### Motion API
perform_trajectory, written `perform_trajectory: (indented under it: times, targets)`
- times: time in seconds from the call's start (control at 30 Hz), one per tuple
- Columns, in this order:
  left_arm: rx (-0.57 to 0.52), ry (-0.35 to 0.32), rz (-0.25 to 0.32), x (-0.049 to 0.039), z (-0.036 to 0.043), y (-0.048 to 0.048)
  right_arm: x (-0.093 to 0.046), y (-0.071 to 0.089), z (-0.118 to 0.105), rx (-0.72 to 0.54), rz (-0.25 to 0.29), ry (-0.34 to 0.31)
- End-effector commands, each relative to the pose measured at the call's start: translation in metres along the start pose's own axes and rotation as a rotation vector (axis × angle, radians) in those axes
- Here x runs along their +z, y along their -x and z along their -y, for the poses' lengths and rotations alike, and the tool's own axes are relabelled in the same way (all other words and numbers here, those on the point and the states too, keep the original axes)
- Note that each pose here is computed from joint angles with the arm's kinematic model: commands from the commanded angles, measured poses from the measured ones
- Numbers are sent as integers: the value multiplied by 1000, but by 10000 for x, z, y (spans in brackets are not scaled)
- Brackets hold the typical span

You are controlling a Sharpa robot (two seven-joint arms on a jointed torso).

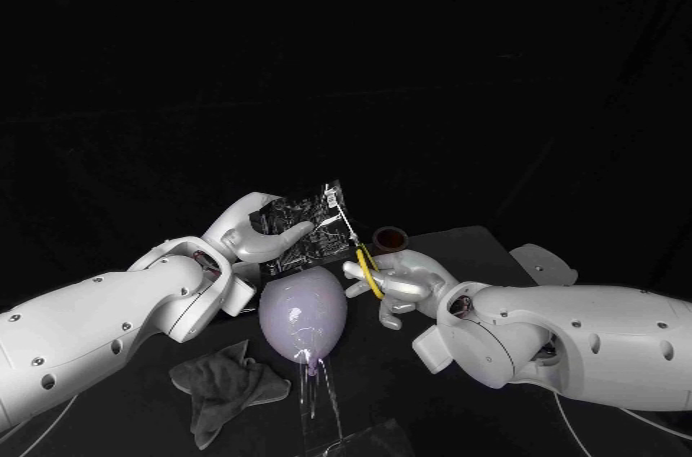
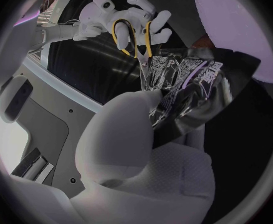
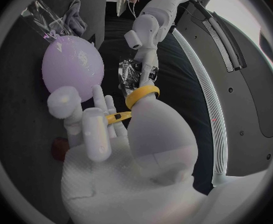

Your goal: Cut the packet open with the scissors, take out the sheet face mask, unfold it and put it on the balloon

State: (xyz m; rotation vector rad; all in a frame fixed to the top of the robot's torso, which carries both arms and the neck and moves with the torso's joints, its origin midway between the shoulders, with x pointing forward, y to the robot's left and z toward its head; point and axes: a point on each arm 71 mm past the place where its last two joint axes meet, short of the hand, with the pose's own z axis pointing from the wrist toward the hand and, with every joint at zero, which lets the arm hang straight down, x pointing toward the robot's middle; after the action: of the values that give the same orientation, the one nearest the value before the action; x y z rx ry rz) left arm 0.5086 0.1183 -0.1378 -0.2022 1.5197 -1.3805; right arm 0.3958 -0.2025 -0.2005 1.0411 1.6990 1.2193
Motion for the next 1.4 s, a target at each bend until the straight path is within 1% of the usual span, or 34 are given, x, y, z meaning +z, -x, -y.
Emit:
perform_trajectory:
  times: [0.03,0.43,0.9,1.07,1.4]
  targets:
    - [5,-21,-15,7,33,-35,13,26,-27,-4,20,22]
    - [7,-29,-3,8,33,-22,14,83,-5,-12,44,7]
    - [4,-32,-5,5,43,-29,11,81,-15,-13,53,15]
    - [3,-34,-7,6,48,-34,11,64,-22,-12,46,21]
    - [3,-40,-11,4,57,-42,18,2,-49,-6,10,37]
